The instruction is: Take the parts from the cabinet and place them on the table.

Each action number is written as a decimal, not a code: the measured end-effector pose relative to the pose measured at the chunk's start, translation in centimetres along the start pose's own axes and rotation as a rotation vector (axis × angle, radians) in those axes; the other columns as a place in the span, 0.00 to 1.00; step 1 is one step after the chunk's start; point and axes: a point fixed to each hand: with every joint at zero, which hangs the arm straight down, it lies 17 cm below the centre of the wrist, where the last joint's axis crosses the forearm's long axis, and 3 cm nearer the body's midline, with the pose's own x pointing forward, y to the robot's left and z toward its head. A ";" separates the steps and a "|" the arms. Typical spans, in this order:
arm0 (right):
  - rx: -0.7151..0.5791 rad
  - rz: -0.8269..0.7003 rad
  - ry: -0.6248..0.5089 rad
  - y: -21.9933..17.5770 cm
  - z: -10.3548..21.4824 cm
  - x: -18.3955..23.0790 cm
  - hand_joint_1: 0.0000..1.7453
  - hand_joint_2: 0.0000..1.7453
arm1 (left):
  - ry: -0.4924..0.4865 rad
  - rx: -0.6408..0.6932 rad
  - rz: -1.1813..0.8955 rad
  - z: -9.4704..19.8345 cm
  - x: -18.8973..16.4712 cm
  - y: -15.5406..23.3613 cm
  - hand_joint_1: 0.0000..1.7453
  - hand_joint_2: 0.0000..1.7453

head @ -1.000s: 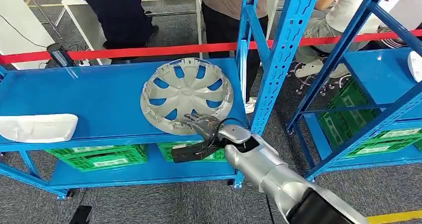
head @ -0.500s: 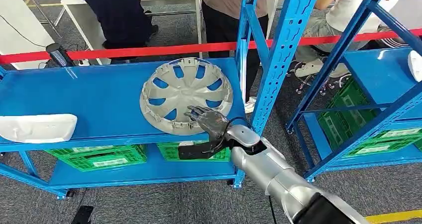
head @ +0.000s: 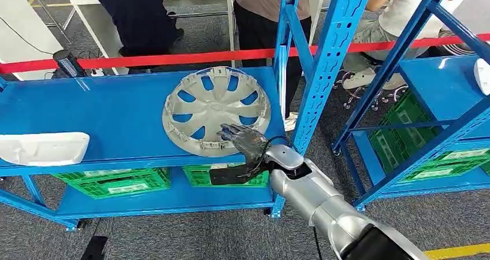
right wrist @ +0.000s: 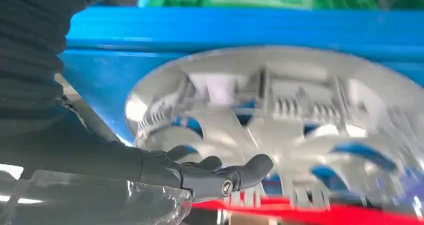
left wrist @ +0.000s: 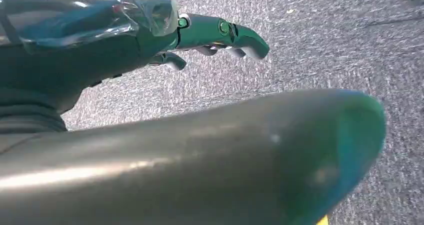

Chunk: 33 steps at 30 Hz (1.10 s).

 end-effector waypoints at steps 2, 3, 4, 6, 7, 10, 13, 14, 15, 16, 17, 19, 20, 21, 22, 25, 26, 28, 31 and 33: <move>0.054 0.006 0.025 0.9 0.2 -0.7 0.00 1.00 | 0.001 -0.001 -0.005 -0.1 0.1 0.1 0.00 0.00; 0.082 0.007 0.041 1.5 0.3 -1.0 0.00 1.00 | 0.002 -0.001 -0.009 -0.1 0.2 0.1 0.00 0.00; 0.111 0.008 0.058 1.9 0.5 -1.4 0.00 1.00 | 0.003 0.001 -0.009 -0.2 0.3 0.2 0.00 0.00; 0.156 0.013 0.089 2.2 0.6 -2.0 0.00 1.00 | 0.006 0.001 -0.009 -0.3 0.5 0.4 0.00 0.00; 0.175 0.017 0.099 2.1 0.6 -2.1 0.00 1.00 | 0.007 0.003 -0.009 -0.3 0.6 0.5 0.00 0.00; 0.222 0.031 0.122 2.2 0.7 -2.6 0.00 1.00 | 0.016 0.004 -0.011 -0.4 0.3 0.7 0.00 0.00; 0.270 0.047 0.158 2.4 1.0 -3.4 0.00 1.00 | 0.027 -0.006 -0.014 -0.4 -0.2 0.7 0.00 0.00; 0.277 0.050 0.165 2.3 1.0 -3.5 0.00 1.00 | 0.030 -0.010 -0.015 -0.3 -0.4 0.6 0.00 0.00; 0.288 0.054 0.176 2.4 1.1 -3.8 0.00 1.00 | 0.033 -0.015 -0.017 -0.3 -0.6 0.5 0.00 0.00; 0.291 0.056 0.181 2.3 1.2 -3.9 0.00 1.00 | 0.035 -0.020 -0.019 -0.3 -0.8 0.4 0.00 0.00; 0.294 0.058 0.184 2.3 1.2 -4.0 0.00 1.00 | 0.036 -0.021 -0.020 -0.3 -0.9 0.4 0.00 0.00; 0.299 0.063 0.189 2.3 1.3 -4.2 0.00 1.00 | 0.039 -0.022 -0.021 -0.3 -1.1 0.4 0.00 0.00; 0.300 0.065 0.191 2.3 1.3 -4.3 0.00 1.00 | 0.039 -0.022 -0.021 -0.3 -1.1 0.4 0.00 0.00; 0.302 0.068 0.193 2.3 1.3 -4.3 0.00 1.00 | 0.039 -0.023 -0.021 -0.3 -1.1 0.4 0.00 0.00; 0.304 0.069 0.194 2.4 1.3 -4.4 0.00 1.00 | 0.039 -0.023 -0.021 -0.3 -1.1 0.4 0.00 0.00; 0.305 0.071 0.196 2.4 1.3 -4.5 0.00 1.00 | 0.039 -0.026 -0.022 -0.2 -1.1 0.3 0.00 0.00; 0.305 0.070 0.198 2.4 1.3 -4.5 0.01 1.00 | 0.040 -0.029 -0.022 -0.2 -1.1 0.3 0.00 0.00; 0.305 0.070 0.202 2.4 1.4 -4.6 1.00 1.00 | 0.039 -0.036 -0.022 -0.2 -1.1 0.2 0.00 0.00; 0.301 0.072 0.204 2.3 1.4 -4.7 1.00 1.00 | 0.033 -0.039 -0.007 -0.3 -0.9 0.2 0.00 0.00; 0.298 0.073 0.208 2.3 1.5 -5.0 1.00 1.00 | 0.027 -0.041 0.000 -0.3 -0.9 0.2 0.00 0.00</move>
